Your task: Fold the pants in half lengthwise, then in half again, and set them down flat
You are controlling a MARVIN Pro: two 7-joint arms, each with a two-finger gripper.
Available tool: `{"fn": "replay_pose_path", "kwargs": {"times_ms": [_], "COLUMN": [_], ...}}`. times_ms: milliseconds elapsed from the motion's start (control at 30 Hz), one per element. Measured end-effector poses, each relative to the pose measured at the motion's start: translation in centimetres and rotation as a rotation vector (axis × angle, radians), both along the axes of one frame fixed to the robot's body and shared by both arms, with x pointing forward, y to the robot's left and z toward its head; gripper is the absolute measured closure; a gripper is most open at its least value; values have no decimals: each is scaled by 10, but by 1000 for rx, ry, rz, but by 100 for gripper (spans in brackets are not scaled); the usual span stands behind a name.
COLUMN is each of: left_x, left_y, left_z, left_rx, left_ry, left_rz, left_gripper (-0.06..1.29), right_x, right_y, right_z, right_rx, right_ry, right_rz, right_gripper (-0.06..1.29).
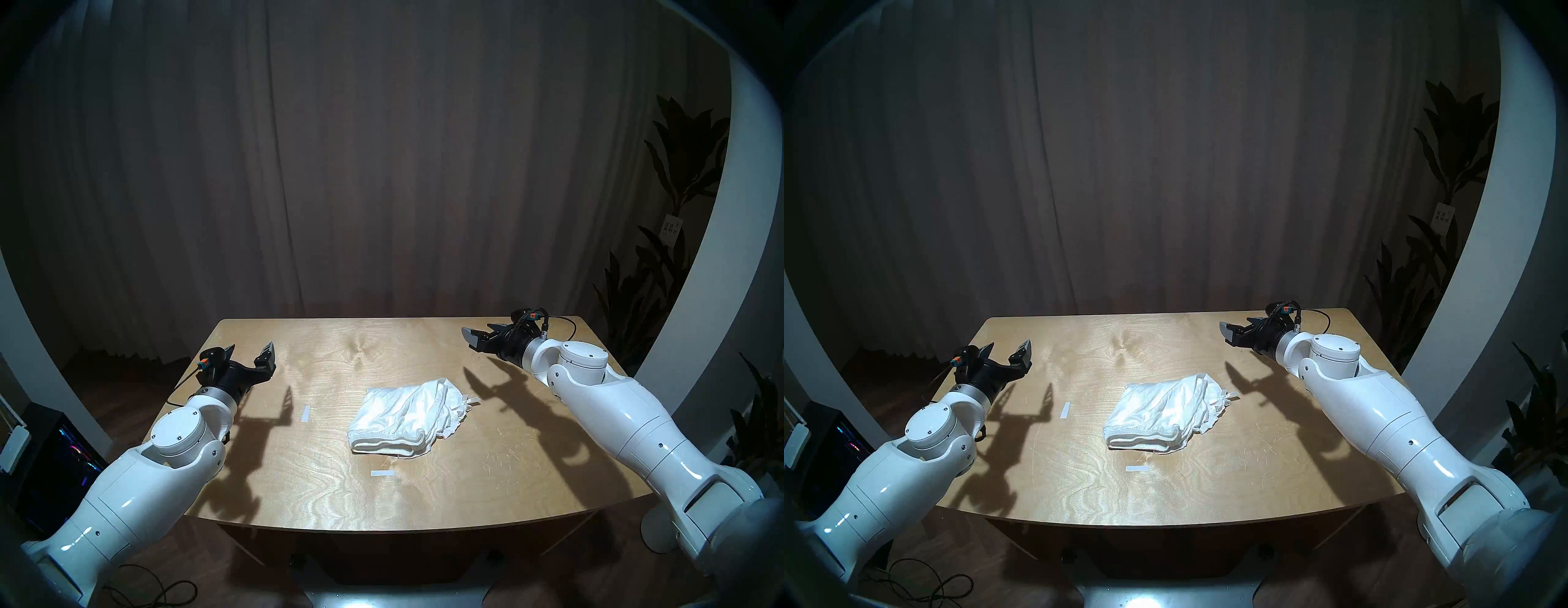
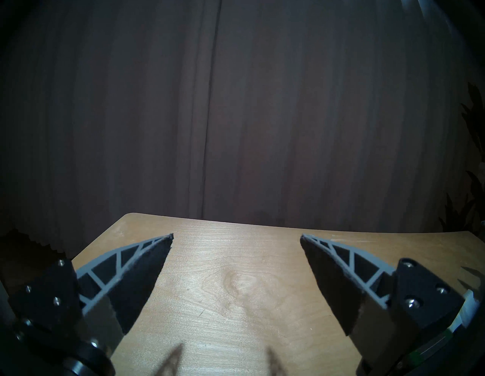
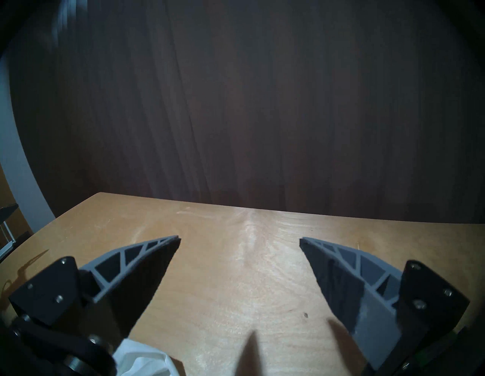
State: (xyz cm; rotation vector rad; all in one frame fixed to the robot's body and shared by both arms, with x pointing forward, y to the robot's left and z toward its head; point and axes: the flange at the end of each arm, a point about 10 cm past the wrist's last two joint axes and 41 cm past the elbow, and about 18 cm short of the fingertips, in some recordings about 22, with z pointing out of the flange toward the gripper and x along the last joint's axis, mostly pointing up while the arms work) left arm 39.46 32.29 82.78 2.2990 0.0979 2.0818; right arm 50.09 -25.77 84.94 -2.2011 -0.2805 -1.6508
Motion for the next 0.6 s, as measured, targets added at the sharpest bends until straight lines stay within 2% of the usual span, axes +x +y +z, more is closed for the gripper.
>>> {"fn": "replay_pose_path", "kwargs": {"times_ms": [600], "left_x": [19], "left_y": [-9], "left_z": [-5], "left_rx": [110], "left_ry": [-64], "left_rz": [30], "left_gripper": [1], "right_x": [5], "right_y": [10], "right_z": [-6], "right_rx": [61], "right_ry": [-69], "right_rz": [-244], "right_gripper": [0]}}
